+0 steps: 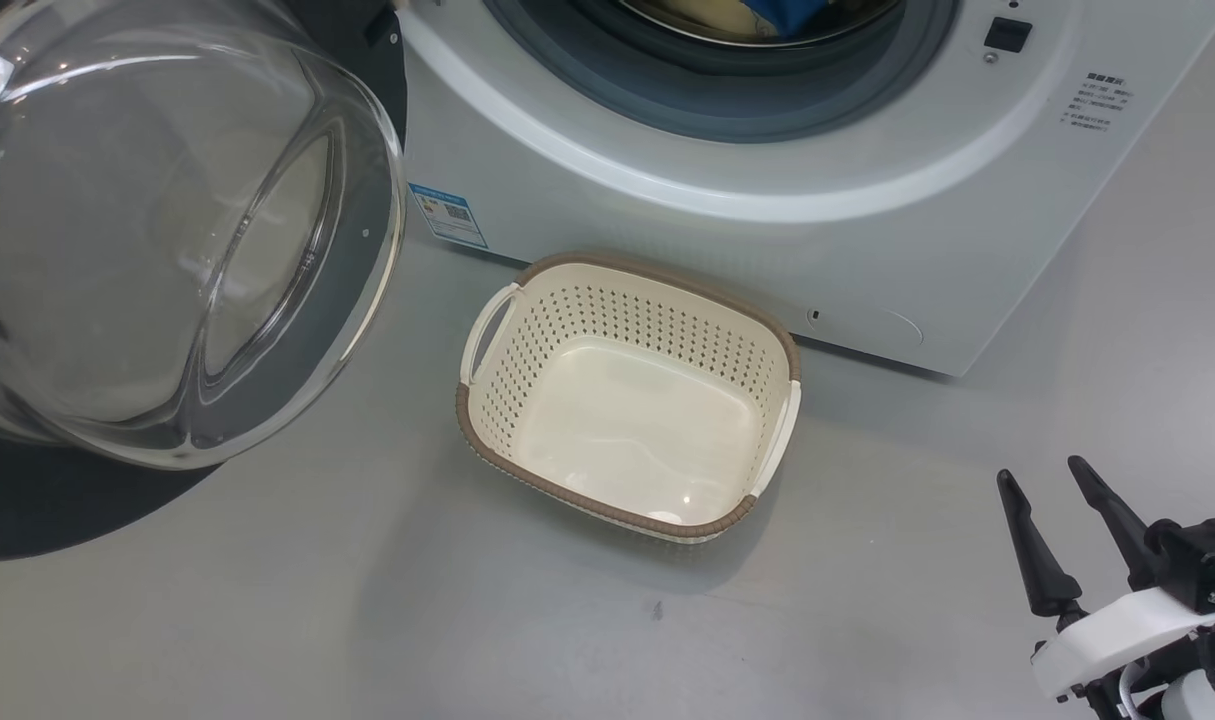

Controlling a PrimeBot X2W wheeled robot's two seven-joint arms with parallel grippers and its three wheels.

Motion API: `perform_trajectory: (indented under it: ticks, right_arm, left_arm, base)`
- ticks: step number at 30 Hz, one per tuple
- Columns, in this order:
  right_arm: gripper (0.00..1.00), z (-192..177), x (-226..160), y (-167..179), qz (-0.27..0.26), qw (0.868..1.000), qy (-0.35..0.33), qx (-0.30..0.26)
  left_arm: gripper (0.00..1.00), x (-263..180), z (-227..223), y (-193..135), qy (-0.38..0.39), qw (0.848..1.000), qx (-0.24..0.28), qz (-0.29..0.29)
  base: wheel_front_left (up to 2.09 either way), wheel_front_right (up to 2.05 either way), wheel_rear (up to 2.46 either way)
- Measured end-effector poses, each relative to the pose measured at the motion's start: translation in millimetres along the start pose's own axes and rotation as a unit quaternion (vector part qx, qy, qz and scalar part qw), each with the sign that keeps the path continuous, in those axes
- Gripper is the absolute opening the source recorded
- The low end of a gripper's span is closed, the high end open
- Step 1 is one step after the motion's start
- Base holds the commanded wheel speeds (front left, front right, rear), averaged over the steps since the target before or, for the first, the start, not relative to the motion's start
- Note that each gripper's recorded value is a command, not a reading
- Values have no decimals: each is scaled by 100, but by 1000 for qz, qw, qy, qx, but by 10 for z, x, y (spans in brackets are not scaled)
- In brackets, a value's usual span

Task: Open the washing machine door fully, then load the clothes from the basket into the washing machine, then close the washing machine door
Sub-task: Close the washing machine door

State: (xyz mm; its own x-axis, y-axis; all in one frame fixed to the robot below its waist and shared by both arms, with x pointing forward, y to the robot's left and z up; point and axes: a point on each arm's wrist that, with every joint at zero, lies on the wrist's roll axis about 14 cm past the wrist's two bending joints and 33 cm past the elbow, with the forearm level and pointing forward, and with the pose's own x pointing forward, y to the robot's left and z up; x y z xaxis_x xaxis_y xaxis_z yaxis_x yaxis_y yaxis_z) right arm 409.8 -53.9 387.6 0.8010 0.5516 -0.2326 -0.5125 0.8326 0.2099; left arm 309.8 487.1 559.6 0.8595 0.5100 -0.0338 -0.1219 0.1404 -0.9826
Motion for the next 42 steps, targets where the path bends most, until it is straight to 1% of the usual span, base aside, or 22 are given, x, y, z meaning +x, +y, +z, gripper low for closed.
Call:
perform_trajectory:
  ticks: [7, 12, 15, 18, 21, 24, 28, 33, 36, 42]
  right_arm:
    - [100, 60, 8, 28, 3, 1000, -6, -3]
    - [100, 114, 10, 87, 11, 1000, -12, -8]
    - [100, 130, 15, 96, 12, 1000, -14, -9]
    - [100, 146, 19, 77, 8, 1000, -17, -7]
    - [100, 151, 25, 74, 6, 1000, -17, -4]
    - [100, 151, 31, 145, 13, 1000, -18, -1]
    - [100, 187, 26, 229, 18, 1000, -24, 4]
    - [100, 214, -17, 234, 9, 1000, -29, 9]
    - [100, 211, -45, 281, 9, 999, -29, 15]
    - [100, 279, -78, 411, 13, 999, -42, 24]
  left_arm:
    - [0, -58, -200, -80, 71, 997, -15, -18]
    - [0, -158, -407, -60, 136, 991, -7, -15]
    - [0, -234, -449, -5, 158, 987, -2, -8]
    - [0, -290, -531, -12, 190, 982, 12, -7]
    - [0, -330, -609, -95, 216, 976, 18, -22]
    - [0, -374, -699, -178, 241, 970, 23, -36]
    - [0, -489, -884, -222, 291, 955, 39, -45]
    - [0, -671, -1185, -288, 358, 930, 59, -64]
    - [0, -765, -1363, -387, 388, 916, 60, -86]
    - [0, -988, -1614, -480, 433, 893, 51, -116]
  base:
    - [0, 0, 0]
    - [0, 0, 0]
    - [0, 0, 0]
    - [0, 0, 0]
    - [0, 0, 0]
    - [0, 0, 0]
    - [0, 0, 0]
    - [0, 0, 0]
    - [0, 0, 0]
    - [0, 0, 0]
